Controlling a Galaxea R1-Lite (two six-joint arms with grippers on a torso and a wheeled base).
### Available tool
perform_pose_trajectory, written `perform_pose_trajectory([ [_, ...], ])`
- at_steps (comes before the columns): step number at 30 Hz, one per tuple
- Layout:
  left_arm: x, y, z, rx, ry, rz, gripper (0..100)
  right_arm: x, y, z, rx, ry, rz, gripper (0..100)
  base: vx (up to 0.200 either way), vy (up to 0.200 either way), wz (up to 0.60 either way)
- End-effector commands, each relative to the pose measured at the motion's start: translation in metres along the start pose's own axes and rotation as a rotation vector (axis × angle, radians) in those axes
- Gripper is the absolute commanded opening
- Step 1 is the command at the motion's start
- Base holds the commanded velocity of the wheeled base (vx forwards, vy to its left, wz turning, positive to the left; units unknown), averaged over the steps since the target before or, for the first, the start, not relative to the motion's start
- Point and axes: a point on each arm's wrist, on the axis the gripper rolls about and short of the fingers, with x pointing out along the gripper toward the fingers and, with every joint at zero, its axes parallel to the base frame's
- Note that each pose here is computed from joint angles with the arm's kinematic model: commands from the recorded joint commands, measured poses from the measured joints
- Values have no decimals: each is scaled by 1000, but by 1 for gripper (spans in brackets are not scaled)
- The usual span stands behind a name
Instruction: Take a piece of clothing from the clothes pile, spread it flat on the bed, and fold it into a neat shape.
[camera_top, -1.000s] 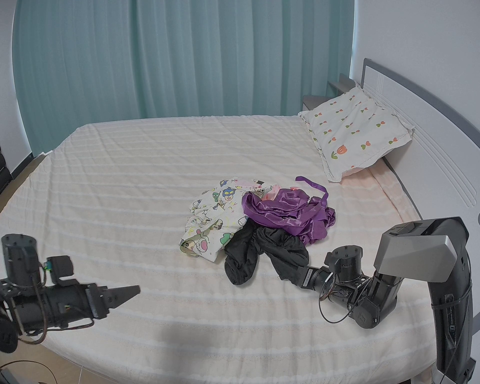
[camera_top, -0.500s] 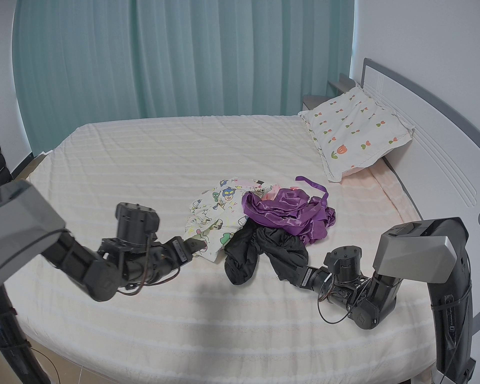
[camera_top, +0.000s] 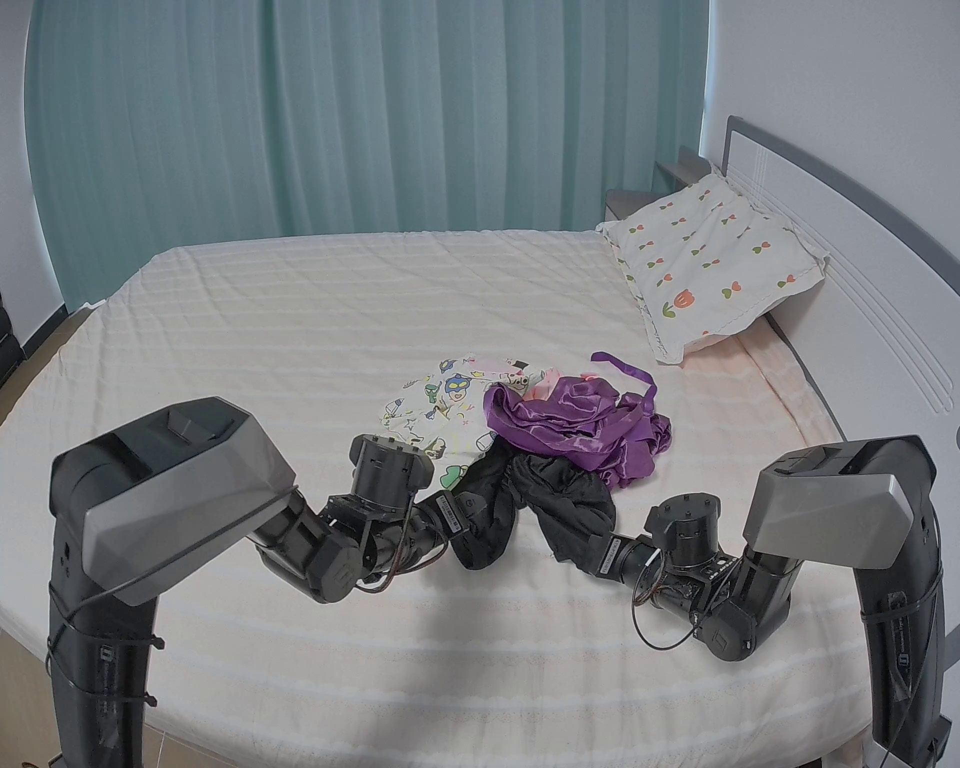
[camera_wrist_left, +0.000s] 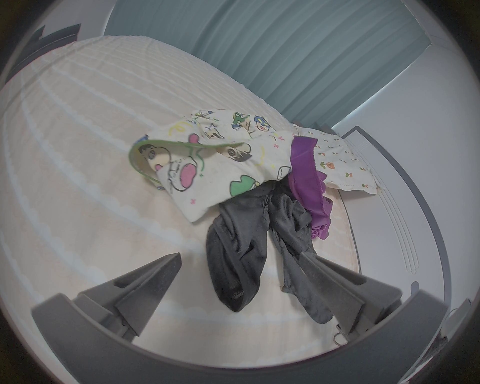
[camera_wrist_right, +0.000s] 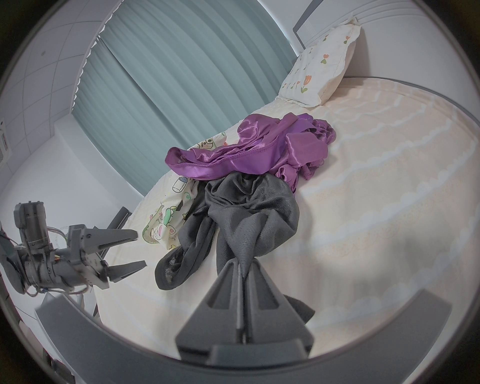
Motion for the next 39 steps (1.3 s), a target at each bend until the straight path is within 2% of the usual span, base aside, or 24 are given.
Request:
perform_pose_trajectory([
  [1,23,5,-11,7,19,12,100,0,1,1,0,-3,2,0,0,0,0],
  [7,38,-7,-30,35,44,-17,100,0,0,2,6,-6,1,0,0,0,0],
  [14,51,-10,-34,39,29,-12,100,1,-1,0,5,0,-2,0,0,0,0],
  [15,52,-9,-33,38,26,-7,0,0,-1,0,7,1,-2,0,0,0,0],
  [22,57,-7,-31,32,28,18,0,1,-2,-2,15,5,-2,0,0,0,0],
  [27,53,-6,-31,7,-2,55,0,-3,4,6,82,-45,33,0,0,0,0],
  [30,30,-17,-17,-56,-53,49,0,-15,10,17,96,-80,68,0,0,0,0],
  [31,11,-25,-7,-85,-71,25,0,-22,14,24,102,-101,88,0,0,0,0],
  [33,-7,-33,1,-96,-86,0,0,-28,18,29,103,-119,108,0,0,0,0],
  [34,-33,-44,13,-106,-112,-38,0,-37,24,39,105,-152,135,0,0,0,0],
  [38,-83,-65,35,-121,-180,-121,0,-62,44,74,108,-259,214,0,0,0,0],
  [39,-109,-74,46,-133,-217,-171,0,-75,53,89,112,-301,252,0,0,0,0],
])
